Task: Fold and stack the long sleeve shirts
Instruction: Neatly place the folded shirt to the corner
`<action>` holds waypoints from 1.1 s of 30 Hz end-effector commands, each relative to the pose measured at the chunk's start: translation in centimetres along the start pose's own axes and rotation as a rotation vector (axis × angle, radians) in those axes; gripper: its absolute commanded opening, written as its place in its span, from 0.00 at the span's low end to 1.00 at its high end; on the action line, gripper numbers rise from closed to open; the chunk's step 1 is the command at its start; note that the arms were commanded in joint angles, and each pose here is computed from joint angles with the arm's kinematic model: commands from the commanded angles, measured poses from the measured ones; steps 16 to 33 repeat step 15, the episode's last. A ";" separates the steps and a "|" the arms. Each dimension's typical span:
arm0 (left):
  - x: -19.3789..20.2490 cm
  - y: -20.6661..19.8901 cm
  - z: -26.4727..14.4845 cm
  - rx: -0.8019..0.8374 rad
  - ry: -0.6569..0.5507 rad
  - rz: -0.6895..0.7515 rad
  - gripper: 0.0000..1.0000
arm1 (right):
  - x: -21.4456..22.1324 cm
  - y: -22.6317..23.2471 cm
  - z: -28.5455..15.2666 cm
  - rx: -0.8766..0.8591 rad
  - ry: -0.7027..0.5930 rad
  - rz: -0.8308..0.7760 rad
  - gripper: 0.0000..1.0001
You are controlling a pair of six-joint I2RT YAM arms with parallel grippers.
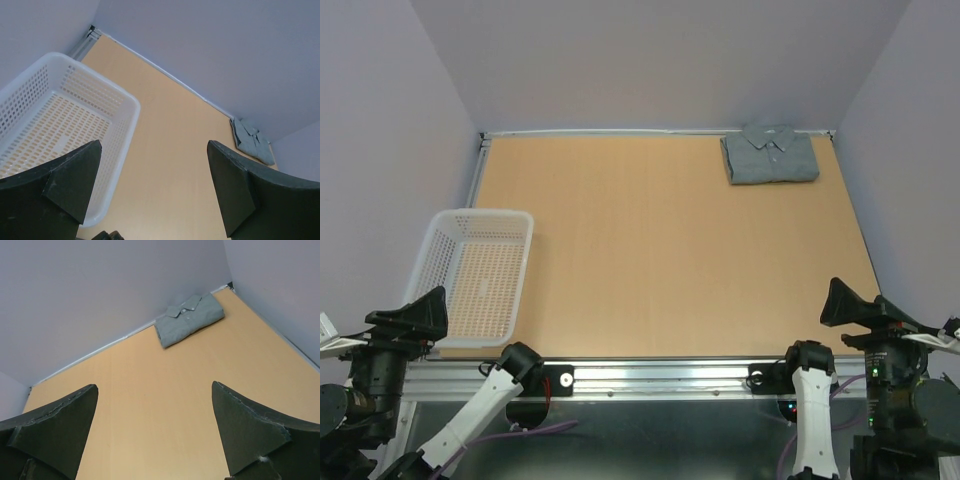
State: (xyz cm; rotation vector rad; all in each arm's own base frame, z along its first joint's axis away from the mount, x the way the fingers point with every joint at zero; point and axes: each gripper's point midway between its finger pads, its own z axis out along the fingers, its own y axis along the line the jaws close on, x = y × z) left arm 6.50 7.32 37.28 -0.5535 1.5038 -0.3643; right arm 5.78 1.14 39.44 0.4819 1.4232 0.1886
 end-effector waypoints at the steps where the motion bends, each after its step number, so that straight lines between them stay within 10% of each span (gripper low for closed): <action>1: -0.7 1.0 -0.2 -0.016 -0.033 -0.132 0.99 | 0.1 0.3 -0.2 -0.032 0.013 -0.005 1.00; 33: 0.5 0.7 0.4 -0.006 -0.014 -0.165 0.98 | -0.6 -0.2 -0.8 -0.035 -0.004 -0.032 1.00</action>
